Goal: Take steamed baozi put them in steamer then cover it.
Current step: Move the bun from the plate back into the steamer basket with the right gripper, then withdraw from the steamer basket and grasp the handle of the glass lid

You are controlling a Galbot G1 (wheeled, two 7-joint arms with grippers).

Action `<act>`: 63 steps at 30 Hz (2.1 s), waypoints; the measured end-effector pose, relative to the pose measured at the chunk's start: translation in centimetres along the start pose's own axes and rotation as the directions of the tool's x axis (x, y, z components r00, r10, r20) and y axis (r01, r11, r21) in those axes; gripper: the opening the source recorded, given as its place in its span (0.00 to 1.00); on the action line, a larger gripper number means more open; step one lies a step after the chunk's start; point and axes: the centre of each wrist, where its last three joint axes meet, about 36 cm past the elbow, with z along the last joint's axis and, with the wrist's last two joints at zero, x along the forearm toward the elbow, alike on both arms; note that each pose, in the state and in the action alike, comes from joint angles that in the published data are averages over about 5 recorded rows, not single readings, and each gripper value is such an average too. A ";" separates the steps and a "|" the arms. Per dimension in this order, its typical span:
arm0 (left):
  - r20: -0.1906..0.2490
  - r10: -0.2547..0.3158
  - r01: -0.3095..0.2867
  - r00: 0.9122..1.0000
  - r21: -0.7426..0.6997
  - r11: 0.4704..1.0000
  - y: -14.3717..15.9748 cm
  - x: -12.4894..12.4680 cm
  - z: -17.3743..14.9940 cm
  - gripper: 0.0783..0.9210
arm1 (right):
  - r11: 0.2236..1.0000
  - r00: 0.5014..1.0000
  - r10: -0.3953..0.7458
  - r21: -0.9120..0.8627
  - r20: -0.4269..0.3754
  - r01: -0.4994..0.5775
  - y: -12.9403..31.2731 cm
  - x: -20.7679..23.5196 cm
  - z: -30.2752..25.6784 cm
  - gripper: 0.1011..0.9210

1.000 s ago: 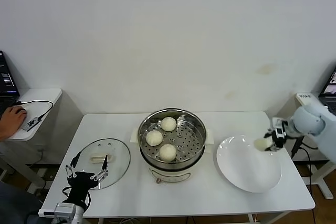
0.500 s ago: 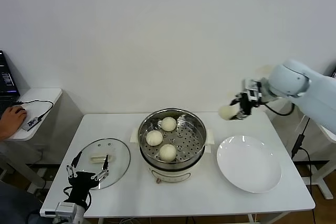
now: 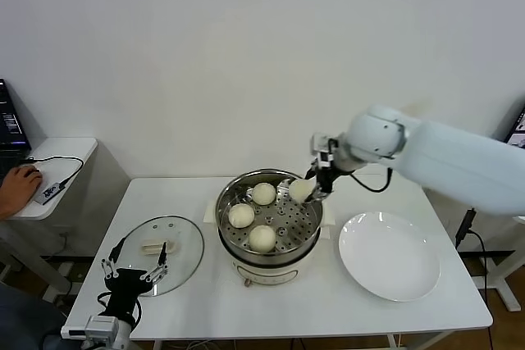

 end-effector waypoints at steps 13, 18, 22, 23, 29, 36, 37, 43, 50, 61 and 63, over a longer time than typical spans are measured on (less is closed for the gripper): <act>-0.001 -0.005 0.005 1.000 0.001 1.000 0.1 0.0 0.2 0.88 | 1.000 0.999 -0.014 -0.011 -0.038 0.014 1.3 -5.6 -1.7 0.58; -0.003 -0.005 0.005 1.000 0.001 1.000 0.0 0.0 0.2 0.88 | 1.000 0.999 -0.018 -0.009 -0.047 0.018 1.6 -6.3 -1.9 0.58; -0.003 -0.004 0.004 1.000 0.000 1.000 0.0 0.0 0.2 0.88 | 1.000 0.999 -0.019 -0.011 -0.045 0.019 1.7 -6.4 -2.1 0.58; -0.002 -0.003 0.003 1.000 0.000 1.000 0.0 0.0 0.2 0.88 | 1.000 0.999 -0.020 -0.011 -0.044 0.019 1.7 -6.3 -2.1 0.59; -0.001 -0.002 0.002 1.000 0.001 1.000 -0.1 -0.1 0.2 0.88 | 1.000 0.999 -0.015 -0.008 -0.032 0.015 1.8 -5.4 -2.3 0.75; -0.002 -0.003 0.003 1.000 0.005 1.000 -0.1 -0.3 0.3 0.88 | 1.000 1.000 0.024 -0.009 0.013 -0.024 2.4 -3.3 -2.1 0.88; -0.003 -0.003 0.003 1.000 0.005 1.000 -0.1 -0.3 0.4 0.88 | 0.999 0.999 0.036 -0.013 0.024 -0.036 2.5 -2.9 -2.0 0.88; -0.004 -0.006 0.006 1.000 0.007 1.000 -0.1 -0.4 0.9 0.88 | 0.983 0.977 0.178 -0.074 0.120 -0.170 4.0 -1.5 -0.7 0.88; 0.004 -0.026 0.026 1.000 0.023 0.999 -0.1 -0.7 1.5 0.88 | 0.891 0.854 0.443 -0.238 0.275 -0.386 6.8 -2.0 2.2 0.88; -0.005 -0.041 0.041 0.999 0.000 0.999 0.0 -0.5 3.2 0.88 | 0.664 0.531 0.740 -0.581 0.414 -0.471 11.5 -4.4 8.3 0.88; -0.002 -0.049 0.049 0.999 -0.010 0.999 0.0 -0.5 3.5 0.88 | 0.622 0.478 0.774 -0.636 0.414 -0.457 12.4 -4.8 9.7 0.88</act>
